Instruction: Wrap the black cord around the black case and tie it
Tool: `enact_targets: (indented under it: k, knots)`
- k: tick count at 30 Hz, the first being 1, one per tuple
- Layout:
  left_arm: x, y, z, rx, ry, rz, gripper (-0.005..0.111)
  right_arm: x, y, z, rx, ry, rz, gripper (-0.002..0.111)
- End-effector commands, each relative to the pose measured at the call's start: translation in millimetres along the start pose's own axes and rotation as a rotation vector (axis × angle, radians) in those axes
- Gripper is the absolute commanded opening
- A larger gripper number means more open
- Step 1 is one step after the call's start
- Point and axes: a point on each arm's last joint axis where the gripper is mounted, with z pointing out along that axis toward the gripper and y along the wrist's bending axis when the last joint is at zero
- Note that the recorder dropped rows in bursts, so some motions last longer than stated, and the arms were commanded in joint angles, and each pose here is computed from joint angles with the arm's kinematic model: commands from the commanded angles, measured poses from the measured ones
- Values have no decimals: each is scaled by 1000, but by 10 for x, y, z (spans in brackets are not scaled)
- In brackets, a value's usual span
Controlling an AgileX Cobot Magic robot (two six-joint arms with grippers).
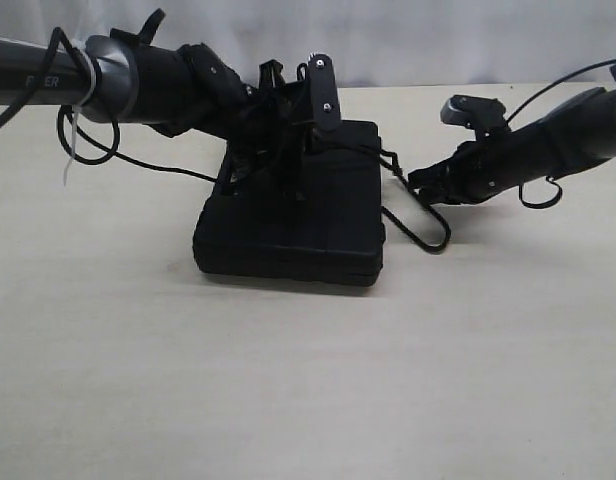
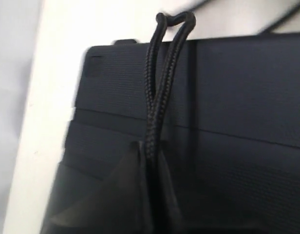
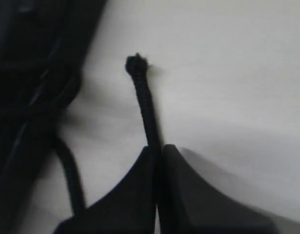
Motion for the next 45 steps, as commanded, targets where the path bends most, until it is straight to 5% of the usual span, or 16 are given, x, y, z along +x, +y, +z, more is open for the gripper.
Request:
enact_targets:
  k: [1,9,14,23,34,39,45]
  knots:
    - [6,103,10,-105,-8,-143,0,-67,182,-76,-22,-12,-112,4]
    - [31,91,6,-67,-11,-146,0,-117,206,-238,47,-70,-123,4]
    - [126,160,-17,-76,1,-162,0,-142,127,-424,91,-118,189,6]
    - [143,177,-23,-82,0,-178,0,6,-341,-778,342,-20,414,52]
    - [133,180,-23,-84,-14,-233,0,219,-497,-394,272,12,796,51]
    - [136,191,-24,-97,-11,-233,0,174,-377,-288,247,-16,765,50]
    - [138,197,-24,-104,-10,-234,0,123,-317,-44,241,179,598,36]
